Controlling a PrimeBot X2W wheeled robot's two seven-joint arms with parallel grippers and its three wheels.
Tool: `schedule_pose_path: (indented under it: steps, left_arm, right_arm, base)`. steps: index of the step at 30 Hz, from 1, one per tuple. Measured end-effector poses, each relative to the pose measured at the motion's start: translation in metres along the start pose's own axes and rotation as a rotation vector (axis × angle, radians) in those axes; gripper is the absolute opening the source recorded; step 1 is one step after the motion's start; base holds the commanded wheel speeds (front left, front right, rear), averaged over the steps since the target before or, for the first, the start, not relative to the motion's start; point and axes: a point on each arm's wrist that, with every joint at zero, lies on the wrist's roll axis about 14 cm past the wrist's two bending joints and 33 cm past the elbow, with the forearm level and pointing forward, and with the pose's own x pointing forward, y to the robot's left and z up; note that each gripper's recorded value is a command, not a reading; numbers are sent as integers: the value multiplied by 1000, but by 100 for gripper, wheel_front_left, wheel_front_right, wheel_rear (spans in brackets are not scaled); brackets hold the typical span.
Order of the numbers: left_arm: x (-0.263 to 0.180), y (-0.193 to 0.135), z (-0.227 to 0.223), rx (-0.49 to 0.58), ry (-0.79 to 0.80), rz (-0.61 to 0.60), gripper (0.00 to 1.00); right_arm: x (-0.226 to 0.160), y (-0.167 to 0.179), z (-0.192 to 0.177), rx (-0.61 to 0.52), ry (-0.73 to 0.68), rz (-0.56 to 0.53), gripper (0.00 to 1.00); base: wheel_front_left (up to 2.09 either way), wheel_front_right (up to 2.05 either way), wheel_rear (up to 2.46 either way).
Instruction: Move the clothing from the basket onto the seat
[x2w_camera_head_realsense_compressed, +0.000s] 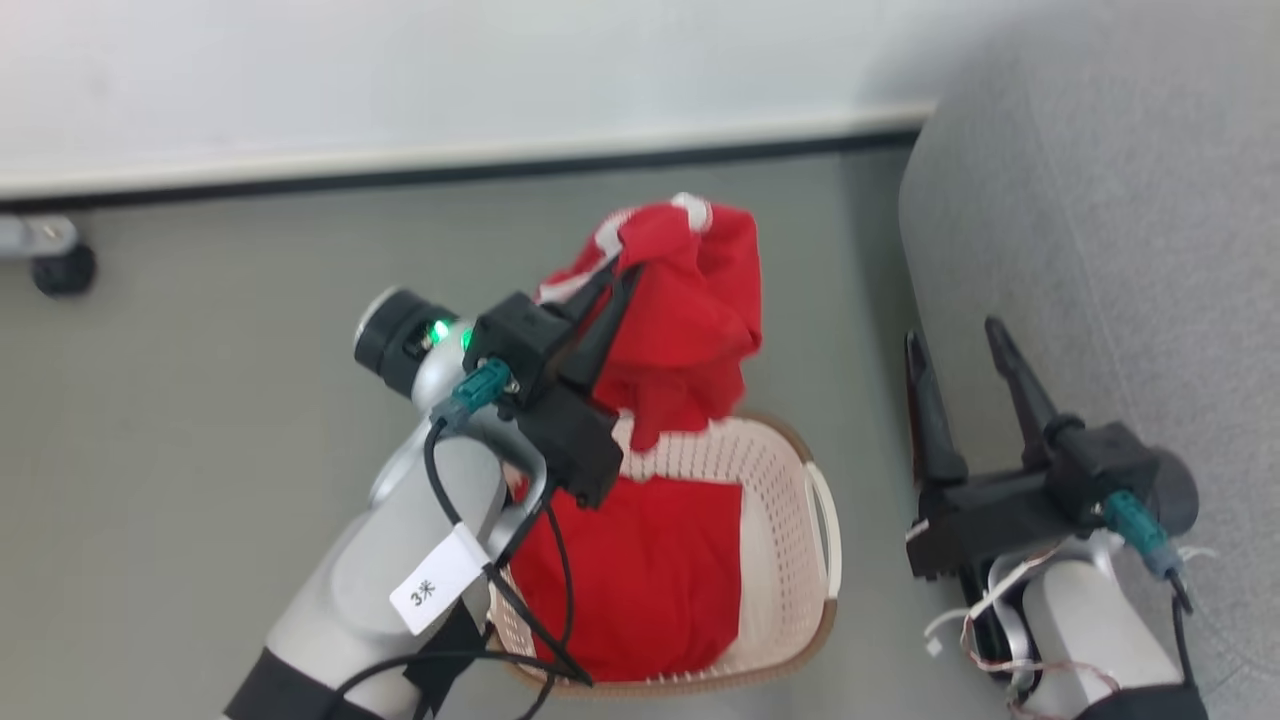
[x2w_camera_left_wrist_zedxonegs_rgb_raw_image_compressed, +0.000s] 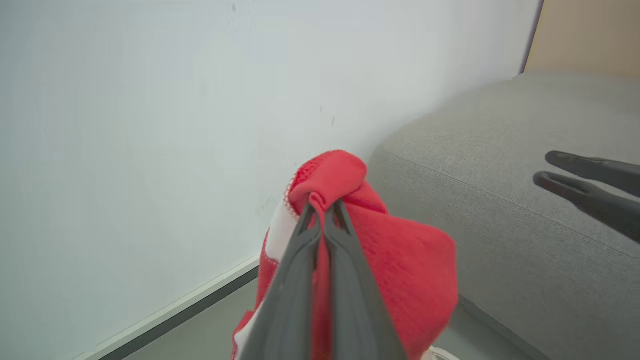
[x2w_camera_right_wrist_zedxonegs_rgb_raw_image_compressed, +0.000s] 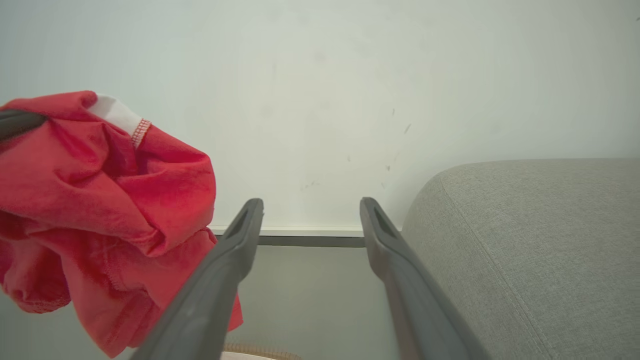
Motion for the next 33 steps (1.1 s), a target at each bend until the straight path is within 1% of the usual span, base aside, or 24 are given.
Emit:
schedule_pose_path:
  steps: [3,14,19,25,27,30,33]
  left_arm:
    - [-10,-4,12,-19,-17,10,0]
    - [-45,-25,48,-15,-66,16,0]
    - [-61,-39,60,-17,-79,9,0]
    - [-71,-52,86,10,-133,-7,0]
    - [-75,-57,99,18,-157,-10,0]
    - [-77,-59,104,23,-164,-9,0]
    - [-78,-66,105,30,-161,-26,0]
  right_arm:
    - [-10,5,7,2,-8,8,100]
    - [-54,24,20,18,-19,42,100]
    - [-76,38,25,24,-30,79,100]
    - [-88,68,40,20,-70,183,100]
    - [-93,91,42,6,-76,271,100]
    - [-93,107,40,-15,-68,332,100]
    - [-91,116,37,-36,-55,370,100]
  base:
    - [0,0,0]
    - [0,0,0]
    - [0,0,0]
    - [0,0,0]
    - [0,0,0]
    - [0,0,0]
    - [0,0,0]
